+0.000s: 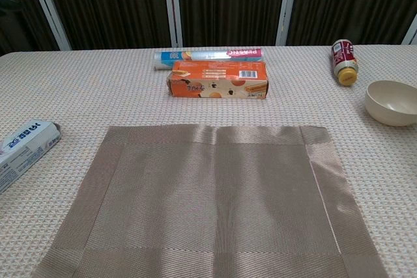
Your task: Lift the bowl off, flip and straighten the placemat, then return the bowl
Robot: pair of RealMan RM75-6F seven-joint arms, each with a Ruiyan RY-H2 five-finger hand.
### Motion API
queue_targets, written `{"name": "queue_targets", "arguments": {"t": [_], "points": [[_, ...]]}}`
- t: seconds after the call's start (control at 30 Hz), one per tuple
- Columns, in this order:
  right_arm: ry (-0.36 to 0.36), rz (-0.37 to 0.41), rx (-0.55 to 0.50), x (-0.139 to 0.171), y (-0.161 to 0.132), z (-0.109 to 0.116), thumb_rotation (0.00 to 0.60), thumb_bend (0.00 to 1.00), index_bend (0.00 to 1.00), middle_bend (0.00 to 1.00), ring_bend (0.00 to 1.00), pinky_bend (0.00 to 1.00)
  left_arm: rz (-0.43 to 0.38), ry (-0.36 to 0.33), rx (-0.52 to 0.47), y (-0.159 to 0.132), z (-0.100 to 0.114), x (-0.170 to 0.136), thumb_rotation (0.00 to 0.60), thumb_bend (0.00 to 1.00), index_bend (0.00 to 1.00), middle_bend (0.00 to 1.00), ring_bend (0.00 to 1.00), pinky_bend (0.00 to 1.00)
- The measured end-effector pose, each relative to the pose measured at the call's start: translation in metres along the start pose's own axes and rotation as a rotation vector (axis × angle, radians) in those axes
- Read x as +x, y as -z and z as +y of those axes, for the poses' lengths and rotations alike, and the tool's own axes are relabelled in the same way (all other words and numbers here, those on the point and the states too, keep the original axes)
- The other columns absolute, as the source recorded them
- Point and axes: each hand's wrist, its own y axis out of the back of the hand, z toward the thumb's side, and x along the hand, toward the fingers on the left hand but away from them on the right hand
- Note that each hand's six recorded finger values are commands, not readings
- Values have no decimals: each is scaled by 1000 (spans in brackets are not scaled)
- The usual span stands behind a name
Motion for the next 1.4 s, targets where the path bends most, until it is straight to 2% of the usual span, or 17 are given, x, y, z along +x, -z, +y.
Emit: {"name": "queue_targets", "arguments": {"t": [0.1,0.23,0.43,0.53,0.73,1.03,1.13,1.4], "points": [[-44,4,3,-8,1,-7,600,0,3,0,0,0,109,-77,32,19,16,-3,600,0,0,0,0,0],[-107,15,28,-24,3,-17,600,0,105,0,0,0,251,-150,74,42,30,-13,600,0,0,0,0,0],[-161,7,92,-62,16,-35,600,0,227,0,0,0,398,-187,154,62,36,-26,600,0,0,0,0,0],[-180,2,111,-81,22,-48,600,0,303,0,0,0,441,-184,169,68,34,-28,600,0,0,0,0,0],[-195,6,99,-110,17,-74,600,12,319,0,0,0,463,-159,179,72,27,-28,600,0,0,0,0,0],[-226,-8,193,-138,19,-102,600,58,381,0,0,0,457,-139,154,72,22,-27,600,0,0,0,0,0],[-233,-15,215,-144,19,-110,600,114,402,0,0,0,461,-138,149,75,23,-26,600,0,0,0,0,0],[-229,-38,211,-152,23,-119,600,342,593,1,0,0,463,-132,149,77,21,-26,600,0,0,0,0,0]]}}
